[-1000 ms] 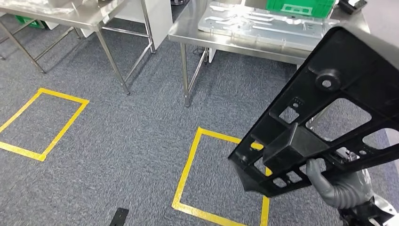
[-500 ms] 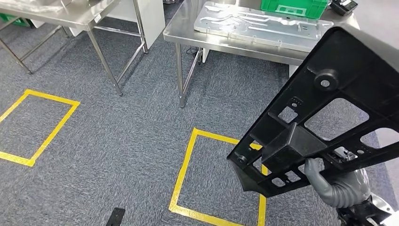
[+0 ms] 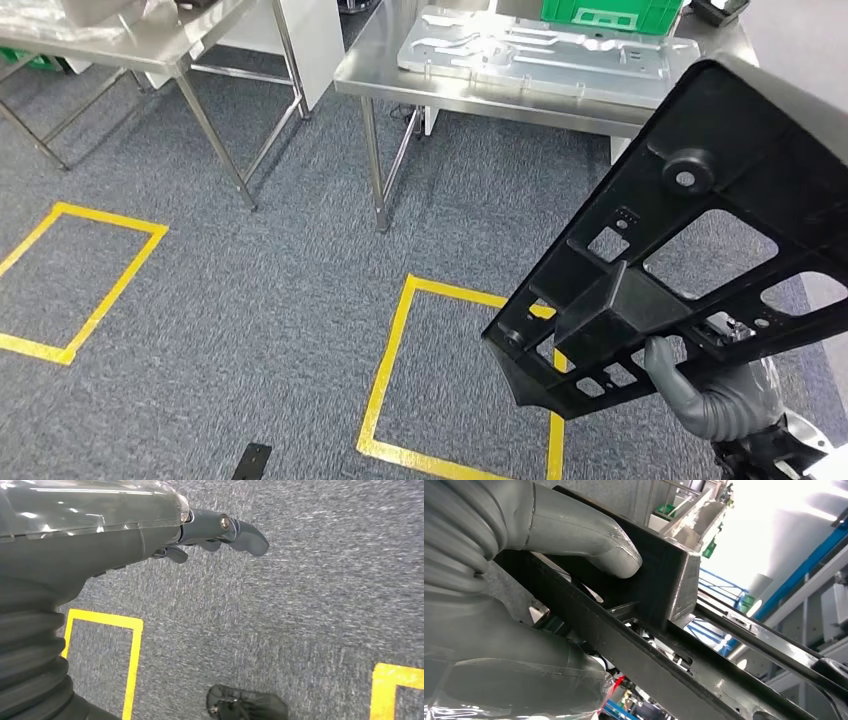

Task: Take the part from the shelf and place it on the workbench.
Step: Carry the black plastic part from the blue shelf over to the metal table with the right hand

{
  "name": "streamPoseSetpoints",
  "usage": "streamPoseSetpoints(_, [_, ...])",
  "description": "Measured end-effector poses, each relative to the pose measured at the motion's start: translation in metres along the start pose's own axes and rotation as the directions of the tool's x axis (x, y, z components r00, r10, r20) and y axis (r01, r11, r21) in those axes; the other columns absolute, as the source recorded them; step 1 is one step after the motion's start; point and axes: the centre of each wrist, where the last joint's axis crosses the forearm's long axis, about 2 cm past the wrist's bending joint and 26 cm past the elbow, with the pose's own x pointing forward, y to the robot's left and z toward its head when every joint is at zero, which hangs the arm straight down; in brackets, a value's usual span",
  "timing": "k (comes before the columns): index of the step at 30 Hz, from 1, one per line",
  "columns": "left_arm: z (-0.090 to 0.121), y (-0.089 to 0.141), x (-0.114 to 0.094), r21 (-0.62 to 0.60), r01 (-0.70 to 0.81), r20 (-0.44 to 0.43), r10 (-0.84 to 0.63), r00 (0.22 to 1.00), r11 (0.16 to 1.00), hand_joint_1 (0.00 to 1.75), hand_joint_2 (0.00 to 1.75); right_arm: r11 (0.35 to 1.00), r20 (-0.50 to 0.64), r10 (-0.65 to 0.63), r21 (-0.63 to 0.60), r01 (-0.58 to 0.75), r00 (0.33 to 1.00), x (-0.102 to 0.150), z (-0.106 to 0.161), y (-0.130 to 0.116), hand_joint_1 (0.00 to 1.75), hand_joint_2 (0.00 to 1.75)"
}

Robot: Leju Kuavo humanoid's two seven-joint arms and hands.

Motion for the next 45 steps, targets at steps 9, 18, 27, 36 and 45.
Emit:
streamPoseSetpoints(9, [0.0,0.0009,-0.0015,-0.001,0.001,-0.003,-0.001,1.0,1.0,0.0,1.75,1.0,-0.007,-0.005,-0.002,0.005,1.0,-0.002,0.0017,0.0008,1.75,1.75])
streamPoseSetpoints(18, [-0.0003,0.002,-0.0016,-0.007,0.005,-0.003,-0.005,1.0,1.0,0.0,1.75,1.0,-0.009,-0.005,-0.008,0.005,1.0,-0.002,0.004,0.0021,1.75,1.75])
streamPoseSetpoints(27, [-0.0002,0.0019,-0.0018,-0.011,0.005,-0.004,-0.006,1.0,1.0,0.0,1.75,1.0,-0.014,-0.007,-0.009,0.007,1.0,-0.0021,0.0057,0.003,1.75,1.75])
streamPoseSetpoints(36, [0.0,0.0023,-0.0037,-0.011,0.009,-0.006,-0.009,1.0,1.0,0.0,1.75,1.0,-0.013,-0.006,-0.01,0.006,1.0,-0.0019,0.005,0.0029,1.75,1.75])
streamPoseSetpoints(45, [-0.0004,0.0041,-0.0041,-0.007,0.016,-0.004,-0.016,1.0,1.0,0.0,1.75,1.0,-0.01,-0.007,-0.009,0.006,1.0,-0.0021,0.0042,0.0032,1.75,1.75])
